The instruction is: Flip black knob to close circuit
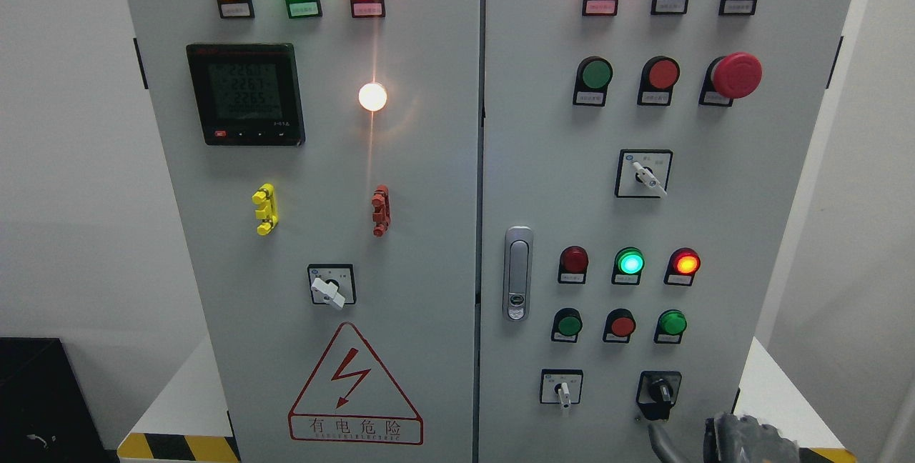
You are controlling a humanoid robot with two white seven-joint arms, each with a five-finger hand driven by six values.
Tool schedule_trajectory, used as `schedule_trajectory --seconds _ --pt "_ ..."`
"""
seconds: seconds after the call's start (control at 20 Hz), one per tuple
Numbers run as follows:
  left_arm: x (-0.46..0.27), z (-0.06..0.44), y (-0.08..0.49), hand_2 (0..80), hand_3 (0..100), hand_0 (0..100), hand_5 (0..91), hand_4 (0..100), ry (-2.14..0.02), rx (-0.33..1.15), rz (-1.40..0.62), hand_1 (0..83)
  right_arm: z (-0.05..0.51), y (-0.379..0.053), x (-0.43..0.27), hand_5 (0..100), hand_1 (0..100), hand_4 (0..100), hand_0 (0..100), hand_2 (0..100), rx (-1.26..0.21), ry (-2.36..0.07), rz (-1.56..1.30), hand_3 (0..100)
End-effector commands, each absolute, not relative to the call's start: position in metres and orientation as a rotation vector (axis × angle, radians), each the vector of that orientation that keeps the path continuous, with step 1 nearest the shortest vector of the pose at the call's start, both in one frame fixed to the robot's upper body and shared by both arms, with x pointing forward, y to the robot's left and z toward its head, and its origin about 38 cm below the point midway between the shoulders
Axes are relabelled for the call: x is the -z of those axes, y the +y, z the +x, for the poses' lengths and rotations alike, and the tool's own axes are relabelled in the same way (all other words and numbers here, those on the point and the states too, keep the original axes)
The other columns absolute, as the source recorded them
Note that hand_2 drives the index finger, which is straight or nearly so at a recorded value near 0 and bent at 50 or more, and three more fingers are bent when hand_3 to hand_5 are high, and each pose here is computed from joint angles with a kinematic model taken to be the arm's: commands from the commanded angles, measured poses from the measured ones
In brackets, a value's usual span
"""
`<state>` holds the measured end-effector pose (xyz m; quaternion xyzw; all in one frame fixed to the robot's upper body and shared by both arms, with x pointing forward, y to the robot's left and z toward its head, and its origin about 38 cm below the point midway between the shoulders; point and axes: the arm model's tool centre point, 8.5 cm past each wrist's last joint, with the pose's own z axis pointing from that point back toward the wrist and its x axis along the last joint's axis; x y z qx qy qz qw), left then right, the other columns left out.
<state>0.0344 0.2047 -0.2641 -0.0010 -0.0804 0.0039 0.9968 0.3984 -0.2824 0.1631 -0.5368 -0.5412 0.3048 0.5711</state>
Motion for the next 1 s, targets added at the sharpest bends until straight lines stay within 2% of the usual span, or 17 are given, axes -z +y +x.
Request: schedule_trajectory --seconds 0.0,0.7,0.95 --pt "0.264 0.030 0.204 0.0 0 12 0.0 0 -0.155 -0.008 -0.002 55.6 0.399 -0.247 -0.172 100 0 100 0 94 -0.768 -1.374 -1.240 100" --pt "0.264 0.030 0.205 0.0 0 12 0.0 0 -0.155 -0.008 -0.001 55.6 0.371 -0.247 -0.180 100 0 98 0 88 -0.642 -1.487 -1.143 100" --pt "0.264 0.030 0.205 0.0 0 12 0.0 0 -0.155 -0.008 -0.001 55.6 0.355 -0.251 -0.180 92 3 94 0 75 -0.447 -1.587 -0.932 100"
